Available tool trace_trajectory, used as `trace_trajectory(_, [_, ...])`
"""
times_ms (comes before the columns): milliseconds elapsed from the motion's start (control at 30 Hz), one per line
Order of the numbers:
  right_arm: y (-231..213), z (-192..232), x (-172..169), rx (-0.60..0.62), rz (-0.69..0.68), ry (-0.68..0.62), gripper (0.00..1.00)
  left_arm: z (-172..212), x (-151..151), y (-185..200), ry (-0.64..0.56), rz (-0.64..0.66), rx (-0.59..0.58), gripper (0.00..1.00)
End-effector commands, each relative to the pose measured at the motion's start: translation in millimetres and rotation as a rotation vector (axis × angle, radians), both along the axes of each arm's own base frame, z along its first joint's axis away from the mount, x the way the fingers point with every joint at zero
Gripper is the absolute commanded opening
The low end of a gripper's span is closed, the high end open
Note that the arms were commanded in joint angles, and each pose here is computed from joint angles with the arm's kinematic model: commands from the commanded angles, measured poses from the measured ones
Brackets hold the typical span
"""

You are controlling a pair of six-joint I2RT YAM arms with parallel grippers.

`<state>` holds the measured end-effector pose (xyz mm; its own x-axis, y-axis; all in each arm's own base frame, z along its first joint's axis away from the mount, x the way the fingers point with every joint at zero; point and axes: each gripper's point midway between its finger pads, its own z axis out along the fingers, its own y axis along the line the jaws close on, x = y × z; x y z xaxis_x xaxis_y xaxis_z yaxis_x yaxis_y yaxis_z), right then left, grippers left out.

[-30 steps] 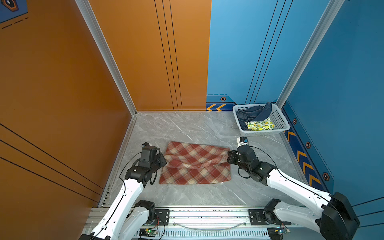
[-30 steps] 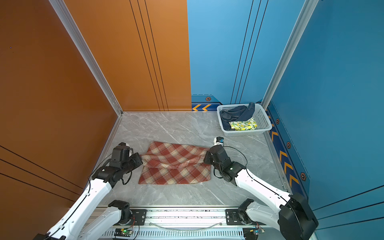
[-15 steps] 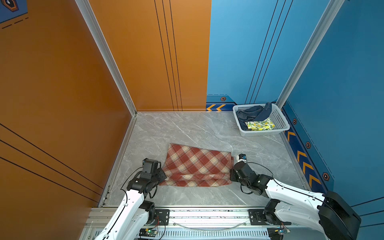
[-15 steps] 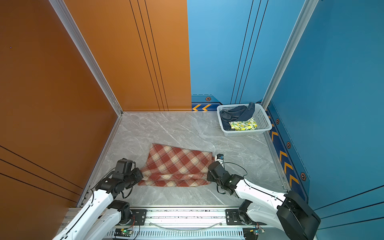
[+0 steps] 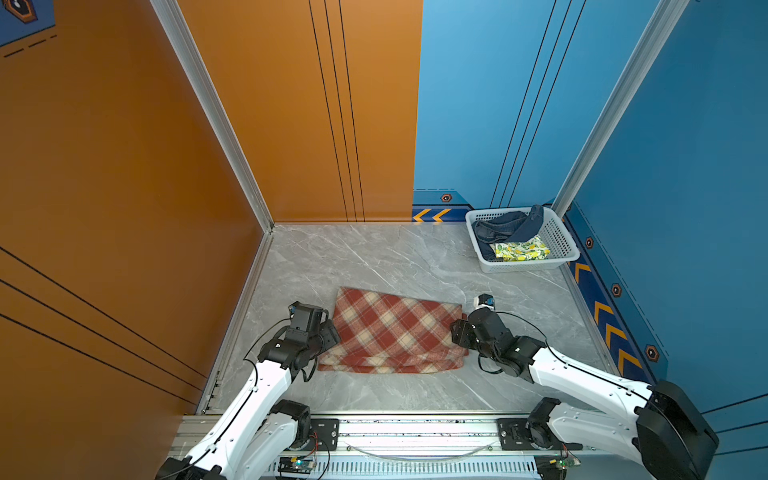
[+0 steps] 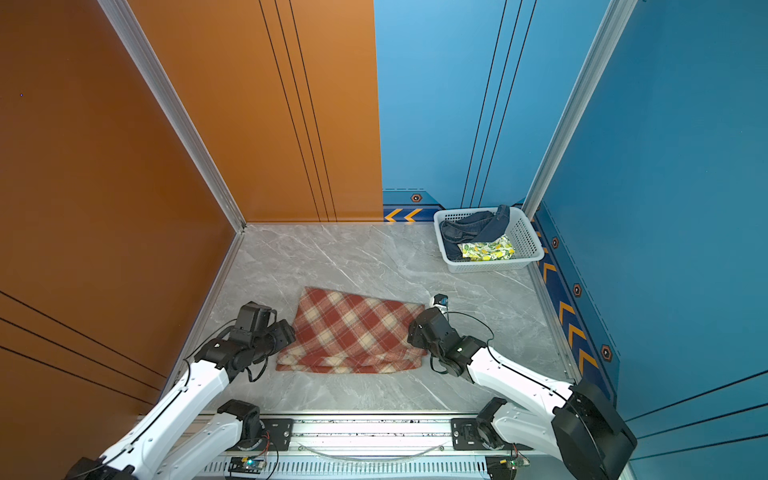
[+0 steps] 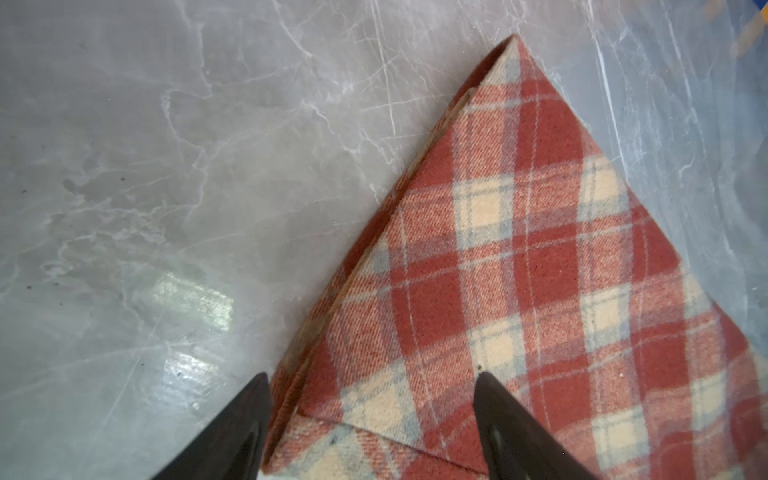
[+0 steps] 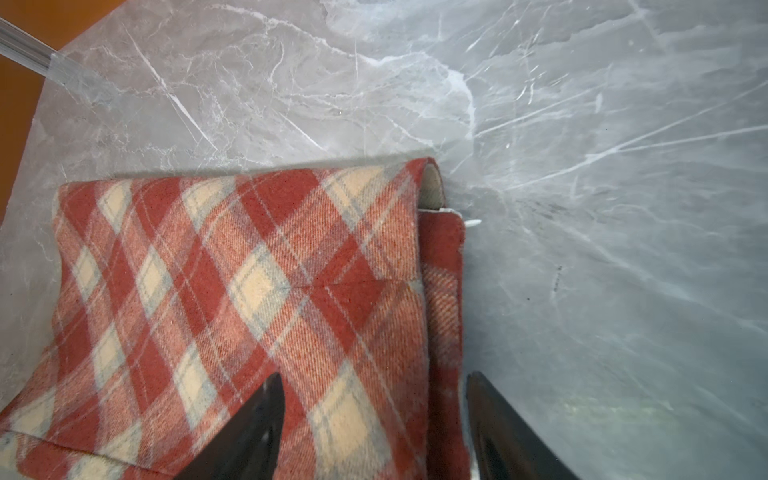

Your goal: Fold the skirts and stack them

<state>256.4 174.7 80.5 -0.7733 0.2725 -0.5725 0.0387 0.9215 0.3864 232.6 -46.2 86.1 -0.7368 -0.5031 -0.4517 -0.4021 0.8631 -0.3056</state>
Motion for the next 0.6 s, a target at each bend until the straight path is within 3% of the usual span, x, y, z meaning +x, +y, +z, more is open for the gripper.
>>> trace_trajectory(0, [2.7, -15.6, -5.9, -0.025, 0.016, 0.085, 0.70, -1.9, 6.9, -1.1, 0.006, -0.041, 0.076, 0.79])
trace_trajectory(167, [2.7, -30.9, 12.8, -0.073, 0.045, 0.122, 0.60, -12.2, 10.4, -7.7, 0.029, -0.062, 0.079, 0.79])
trace_trajectory(333, [10.5, -24.6, 65.6, -0.081, 0.113, 0.077, 0.52, -8.3, 19.7, -12.9, 0.032, -0.088, 0.081, 0.79])
trace_trajectory(567, [40.0, -0.6, 142.7, -0.043, 0.197, -0.012, 0.54, -5.8, 28.7, -17.0, 0.039, -0.106, 0.083, 0.79])
